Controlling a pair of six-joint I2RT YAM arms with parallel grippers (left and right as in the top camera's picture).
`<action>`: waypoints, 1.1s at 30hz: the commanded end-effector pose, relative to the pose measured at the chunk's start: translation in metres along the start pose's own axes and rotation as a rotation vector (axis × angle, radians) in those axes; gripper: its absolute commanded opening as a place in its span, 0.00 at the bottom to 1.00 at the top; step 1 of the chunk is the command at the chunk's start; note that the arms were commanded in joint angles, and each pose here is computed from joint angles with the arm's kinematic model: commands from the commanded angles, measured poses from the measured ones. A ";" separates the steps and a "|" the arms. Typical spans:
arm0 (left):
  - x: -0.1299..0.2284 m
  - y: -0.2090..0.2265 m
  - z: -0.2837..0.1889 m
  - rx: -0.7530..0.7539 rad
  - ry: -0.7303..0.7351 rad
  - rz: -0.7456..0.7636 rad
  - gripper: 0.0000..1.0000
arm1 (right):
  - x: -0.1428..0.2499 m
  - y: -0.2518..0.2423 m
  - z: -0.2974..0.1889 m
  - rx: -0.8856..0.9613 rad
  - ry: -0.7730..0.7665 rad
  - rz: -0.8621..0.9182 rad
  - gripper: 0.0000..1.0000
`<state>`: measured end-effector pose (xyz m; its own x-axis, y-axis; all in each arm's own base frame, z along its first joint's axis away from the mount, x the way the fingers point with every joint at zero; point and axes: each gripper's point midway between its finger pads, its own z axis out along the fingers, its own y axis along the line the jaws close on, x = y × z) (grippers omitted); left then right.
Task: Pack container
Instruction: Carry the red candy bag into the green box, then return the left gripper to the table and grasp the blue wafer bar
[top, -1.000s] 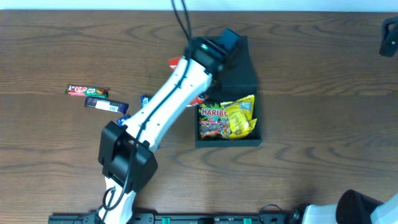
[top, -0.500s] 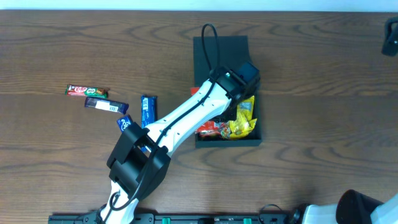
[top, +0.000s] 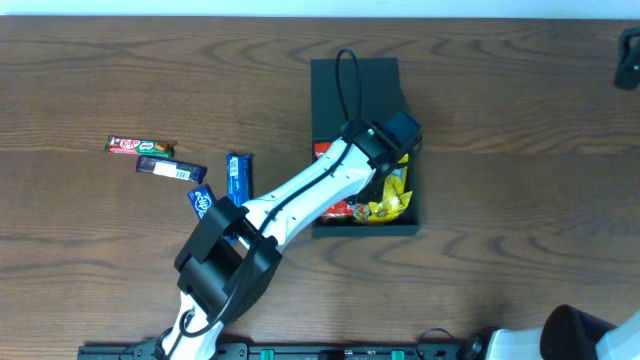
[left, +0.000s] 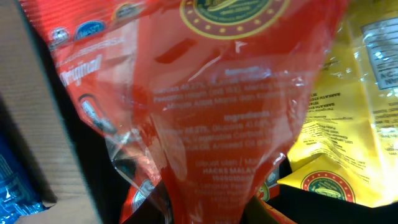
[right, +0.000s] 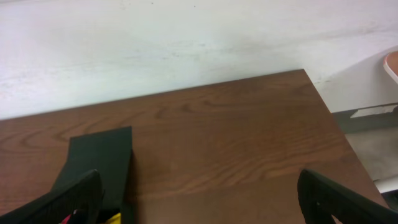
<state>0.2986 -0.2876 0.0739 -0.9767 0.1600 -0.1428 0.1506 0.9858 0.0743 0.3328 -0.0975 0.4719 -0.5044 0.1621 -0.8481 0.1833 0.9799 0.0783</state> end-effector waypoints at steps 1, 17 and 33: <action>0.002 0.007 0.008 -0.026 0.003 -0.016 0.06 | -0.002 -0.002 -0.004 0.007 -0.010 0.016 0.99; -0.004 0.006 0.005 -0.011 -0.030 -0.047 0.77 | -0.001 -0.002 -0.004 0.007 -0.006 0.017 0.99; -0.059 0.101 -0.149 0.009 -0.418 -0.299 0.77 | 0.005 0.012 0.002 -0.084 0.022 0.025 0.31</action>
<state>0.3355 -0.2417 0.2209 -0.8641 -0.0247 -0.5027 -0.0030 0.9990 -0.0441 0.3317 -0.0940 0.4694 -0.5136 0.1732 -0.8404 0.1737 0.9801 0.0958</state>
